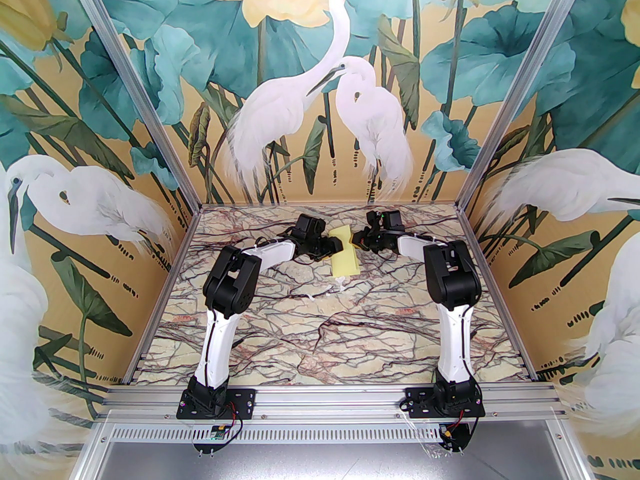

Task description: Fold a paper plane with a square sheet of paper (fold left side to right side)

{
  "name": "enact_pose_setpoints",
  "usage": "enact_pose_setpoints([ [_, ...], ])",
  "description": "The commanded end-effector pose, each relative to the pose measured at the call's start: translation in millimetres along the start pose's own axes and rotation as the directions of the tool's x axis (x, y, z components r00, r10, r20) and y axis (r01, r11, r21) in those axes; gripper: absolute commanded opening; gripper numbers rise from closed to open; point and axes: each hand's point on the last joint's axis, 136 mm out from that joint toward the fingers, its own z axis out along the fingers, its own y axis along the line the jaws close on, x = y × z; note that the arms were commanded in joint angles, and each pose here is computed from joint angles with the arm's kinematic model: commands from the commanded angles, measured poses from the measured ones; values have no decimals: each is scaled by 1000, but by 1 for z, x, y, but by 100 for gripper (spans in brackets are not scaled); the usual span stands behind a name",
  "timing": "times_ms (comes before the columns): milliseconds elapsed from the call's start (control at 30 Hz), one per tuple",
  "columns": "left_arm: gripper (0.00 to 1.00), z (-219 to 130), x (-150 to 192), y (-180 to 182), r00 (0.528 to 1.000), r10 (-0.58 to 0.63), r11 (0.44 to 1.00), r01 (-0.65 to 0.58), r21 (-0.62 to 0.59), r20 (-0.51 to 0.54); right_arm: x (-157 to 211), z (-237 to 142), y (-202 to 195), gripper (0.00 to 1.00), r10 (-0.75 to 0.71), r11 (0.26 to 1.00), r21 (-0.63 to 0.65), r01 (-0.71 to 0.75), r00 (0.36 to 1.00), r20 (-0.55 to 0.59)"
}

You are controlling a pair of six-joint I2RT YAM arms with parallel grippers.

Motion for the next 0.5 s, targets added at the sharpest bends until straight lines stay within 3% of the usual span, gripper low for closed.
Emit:
enact_pose_setpoints([
  [0,64,-1,-2,2,1000,24,999,-24,-35,8,-7,2,-11,0,0,1000,15,0,1000,14],
  [467,63,16,1,3,1000,23,999,-24,-43,-16,-4,2,-14,1,6,1000,15,-6,1000,7],
])
